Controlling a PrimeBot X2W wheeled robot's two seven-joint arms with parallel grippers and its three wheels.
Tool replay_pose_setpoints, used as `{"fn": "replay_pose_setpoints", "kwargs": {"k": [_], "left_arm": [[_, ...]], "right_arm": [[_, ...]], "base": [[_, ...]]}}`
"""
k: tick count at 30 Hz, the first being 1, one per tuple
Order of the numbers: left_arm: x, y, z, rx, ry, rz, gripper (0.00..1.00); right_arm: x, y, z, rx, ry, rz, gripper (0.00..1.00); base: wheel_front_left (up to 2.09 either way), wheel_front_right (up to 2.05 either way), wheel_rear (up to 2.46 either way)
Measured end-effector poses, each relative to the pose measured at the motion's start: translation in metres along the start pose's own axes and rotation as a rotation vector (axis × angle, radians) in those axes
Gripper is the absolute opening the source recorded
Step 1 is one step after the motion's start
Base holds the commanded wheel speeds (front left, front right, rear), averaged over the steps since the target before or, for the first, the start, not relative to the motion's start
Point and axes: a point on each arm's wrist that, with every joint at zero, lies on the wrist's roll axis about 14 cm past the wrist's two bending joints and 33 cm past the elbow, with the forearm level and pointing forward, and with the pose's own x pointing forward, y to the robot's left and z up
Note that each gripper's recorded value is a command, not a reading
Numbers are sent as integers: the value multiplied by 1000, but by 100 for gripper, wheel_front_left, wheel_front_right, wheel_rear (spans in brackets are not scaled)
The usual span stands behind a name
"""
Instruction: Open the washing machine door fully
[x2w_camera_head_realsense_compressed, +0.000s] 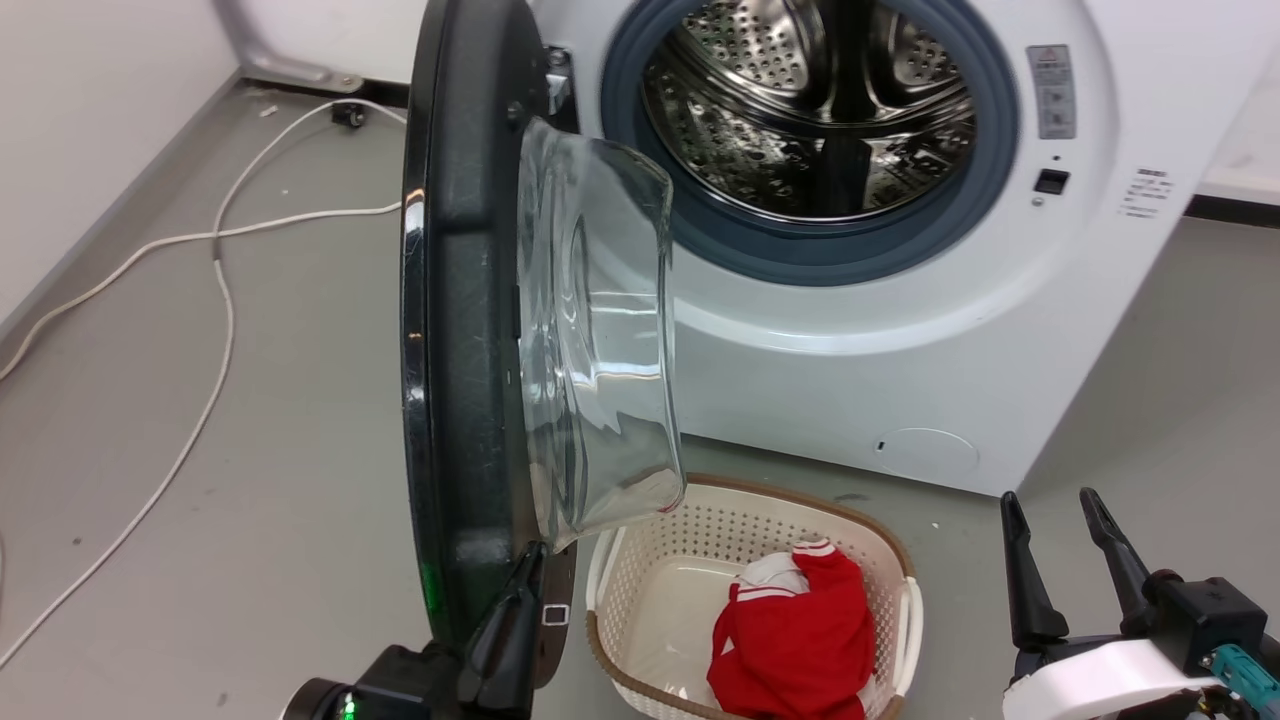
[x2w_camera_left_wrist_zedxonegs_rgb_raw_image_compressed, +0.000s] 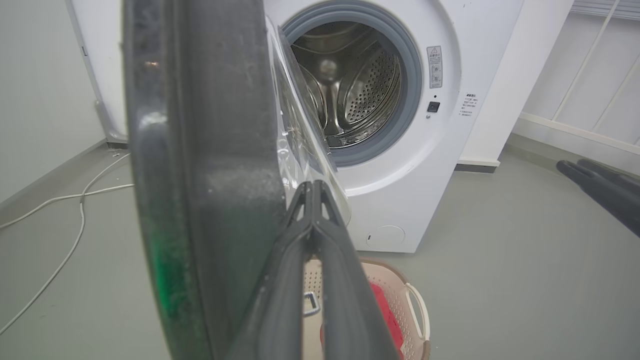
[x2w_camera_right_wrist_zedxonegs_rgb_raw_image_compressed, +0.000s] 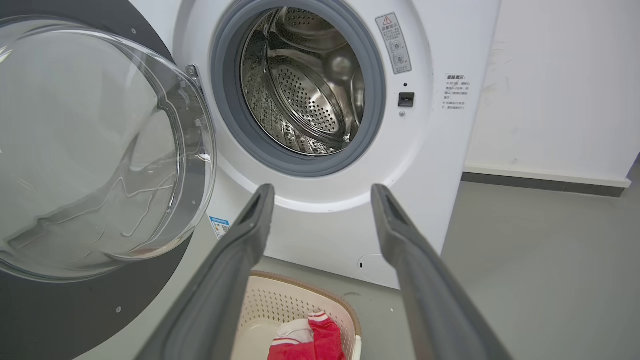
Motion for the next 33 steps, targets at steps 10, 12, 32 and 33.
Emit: {"fn": "replay_pose_setpoints", "kwargs": {"k": [10, 12, 32, 33], "left_arm": [[-17, 59, 7, 49, -15, 201, 0], [-19, 73, 7, 66, -16, 240, 0], [-6, 221, 30, 173, -71, 568, 0], [-4, 228, 31, 181, -72, 578, 0]], "right_arm": [[17, 22, -10, 9, 24, 72, 100], [18, 24, -11, 11, 29, 79, 100], [37, 14, -30, 10, 75, 61, 100], [38, 13, -31, 9, 77, 60, 100]], "base": [[0, 0, 0], [0, 0, 0], [0, 0, 0], [0, 0, 0]]}}
